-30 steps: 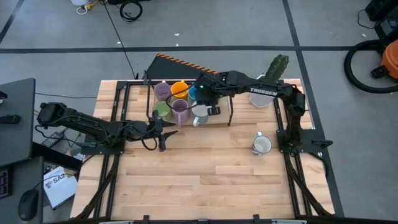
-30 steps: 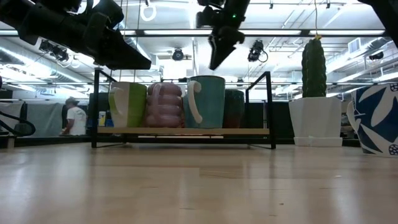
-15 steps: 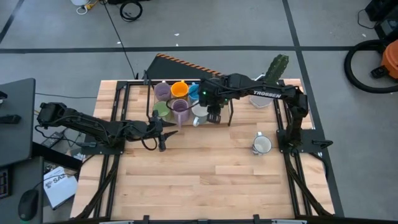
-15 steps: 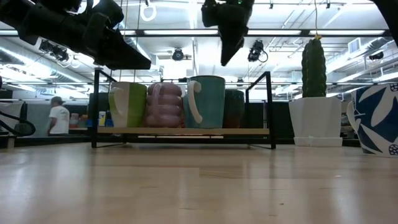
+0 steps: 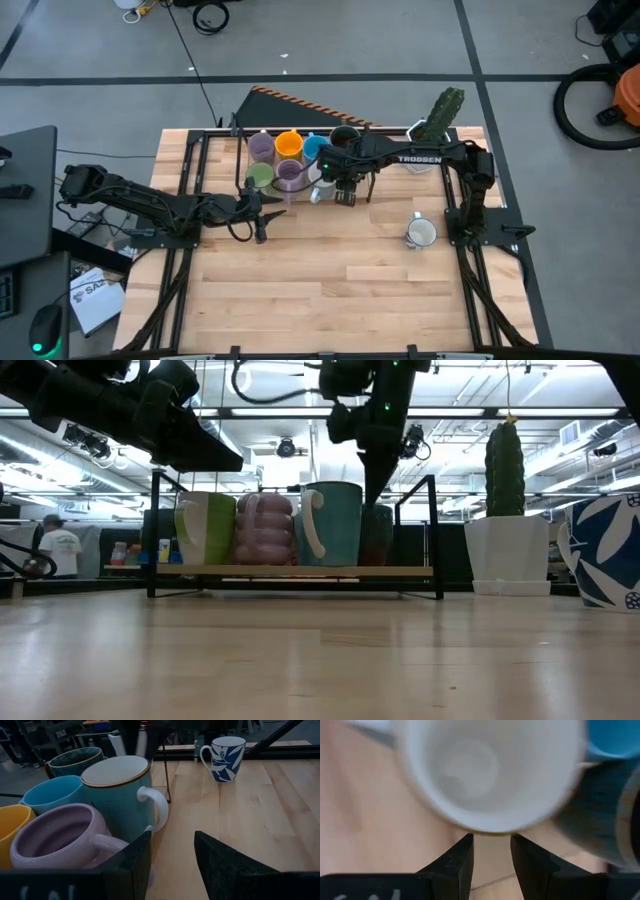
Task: Place coffee mugs
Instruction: Put the light blue mug on the shelf
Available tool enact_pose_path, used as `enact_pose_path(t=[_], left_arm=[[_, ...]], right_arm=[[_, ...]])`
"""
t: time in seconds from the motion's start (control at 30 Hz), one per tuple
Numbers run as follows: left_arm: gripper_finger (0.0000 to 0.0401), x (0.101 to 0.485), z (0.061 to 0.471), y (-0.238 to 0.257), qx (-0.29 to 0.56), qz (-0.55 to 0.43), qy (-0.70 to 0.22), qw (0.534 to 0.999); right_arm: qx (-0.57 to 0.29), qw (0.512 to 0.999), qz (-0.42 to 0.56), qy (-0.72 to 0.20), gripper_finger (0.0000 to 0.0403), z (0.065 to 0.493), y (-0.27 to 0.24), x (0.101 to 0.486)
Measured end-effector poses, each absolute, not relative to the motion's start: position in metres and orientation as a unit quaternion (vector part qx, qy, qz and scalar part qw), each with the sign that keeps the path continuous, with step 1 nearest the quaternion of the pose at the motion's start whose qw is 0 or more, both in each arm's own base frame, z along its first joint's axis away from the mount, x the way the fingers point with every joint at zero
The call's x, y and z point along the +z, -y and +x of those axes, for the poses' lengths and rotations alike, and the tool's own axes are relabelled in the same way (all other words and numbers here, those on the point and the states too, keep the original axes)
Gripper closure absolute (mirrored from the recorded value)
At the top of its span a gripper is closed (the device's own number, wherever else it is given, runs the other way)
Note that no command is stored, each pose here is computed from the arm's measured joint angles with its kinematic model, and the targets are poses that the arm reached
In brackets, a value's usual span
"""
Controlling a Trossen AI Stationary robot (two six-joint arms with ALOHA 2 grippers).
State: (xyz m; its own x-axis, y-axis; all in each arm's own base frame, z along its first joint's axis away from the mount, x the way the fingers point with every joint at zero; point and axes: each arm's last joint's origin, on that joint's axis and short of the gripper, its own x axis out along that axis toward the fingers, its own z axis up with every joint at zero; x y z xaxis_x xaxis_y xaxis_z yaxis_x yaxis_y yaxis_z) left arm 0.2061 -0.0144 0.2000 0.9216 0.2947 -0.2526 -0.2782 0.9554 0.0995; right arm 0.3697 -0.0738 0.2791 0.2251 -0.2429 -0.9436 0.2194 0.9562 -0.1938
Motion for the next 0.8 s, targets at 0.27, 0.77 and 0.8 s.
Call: enact_pose_path(t=[0.27, 0.77, 0.8], left_arm=[[0.0246, 0.200, 0.206, 0.014, 0.146, 0.031, -0.134, 0.980], [0.0246, 0.200, 0.206, 0.014, 0.146, 0.031, -0.134, 0.980], [0.0246, 0.200, 0.206, 0.014, 0.146, 0.031, -0.134, 0.980]], right_arm=[[-0.173, 0.802, -0.035, -0.570, 0.0268, 0.375, 0.091, 0.280], [-0.184, 0.804, -0.059, -0.563, 0.0268, 0.376, 0.098, 0.281], [-0.183, 0.802, -0.059, -0.565, 0.0268, 0.376, 0.097, 0.281]])
